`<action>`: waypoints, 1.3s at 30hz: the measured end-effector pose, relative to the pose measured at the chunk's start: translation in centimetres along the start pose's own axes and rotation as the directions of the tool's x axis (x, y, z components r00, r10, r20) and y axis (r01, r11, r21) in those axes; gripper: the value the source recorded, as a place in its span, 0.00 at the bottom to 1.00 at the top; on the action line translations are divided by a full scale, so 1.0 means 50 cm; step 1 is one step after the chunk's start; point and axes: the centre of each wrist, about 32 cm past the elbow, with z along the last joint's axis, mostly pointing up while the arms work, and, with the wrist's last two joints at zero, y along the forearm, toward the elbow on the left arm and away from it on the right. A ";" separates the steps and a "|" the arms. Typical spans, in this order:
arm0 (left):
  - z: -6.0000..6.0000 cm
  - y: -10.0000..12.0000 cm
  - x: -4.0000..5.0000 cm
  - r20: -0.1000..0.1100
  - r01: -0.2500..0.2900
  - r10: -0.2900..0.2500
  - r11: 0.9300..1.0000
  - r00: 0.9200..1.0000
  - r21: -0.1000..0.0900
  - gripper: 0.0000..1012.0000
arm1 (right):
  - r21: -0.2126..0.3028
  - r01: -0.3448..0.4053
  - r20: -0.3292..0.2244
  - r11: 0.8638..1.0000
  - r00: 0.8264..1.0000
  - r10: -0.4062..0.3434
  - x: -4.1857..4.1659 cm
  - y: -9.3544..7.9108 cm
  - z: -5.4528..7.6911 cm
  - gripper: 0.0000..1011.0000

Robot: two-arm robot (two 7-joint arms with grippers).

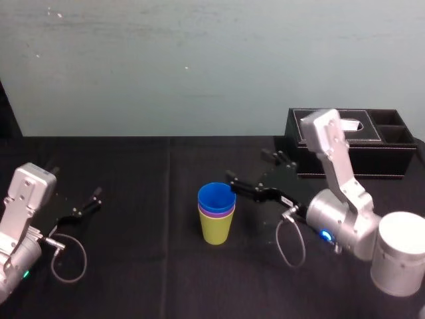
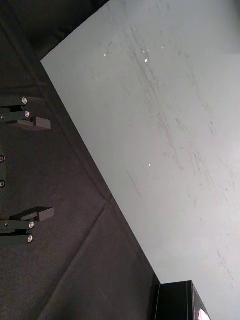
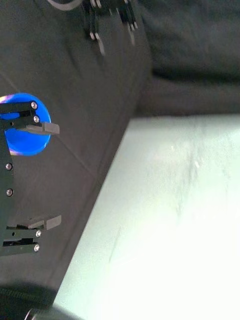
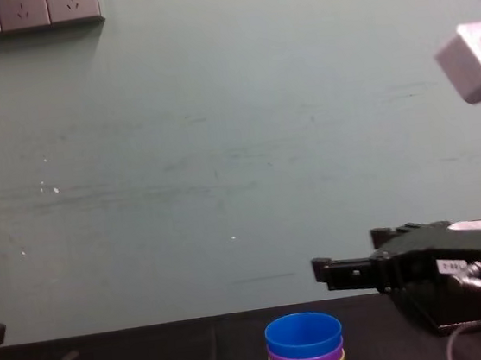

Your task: Stack the three plastic cups sequentially using one hand.

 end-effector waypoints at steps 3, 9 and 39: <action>0.000 0.000 0.000 0.000 0.000 0.000 1.000 1.000 0.000 0.99 | 0.033 0.064 -0.002 0.997 0.998 -0.064 -0.014 -0.010 -0.024 0.99; 0.000 0.000 0.000 0.000 0.000 0.000 1.000 1.000 0.000 0.99 | 0.066 0.168 0.003 0.984 0.986 -0.169 -0.043 -0.020 -0.060 0.99; 0.000 0.000 0.000 0.000 0.000 0.000 1.000 1.000 0.000 0.99 | -0.095 0.298 -0.074 0.950 0.949 -0.305 -0.089 -0.028 -0.125 0.99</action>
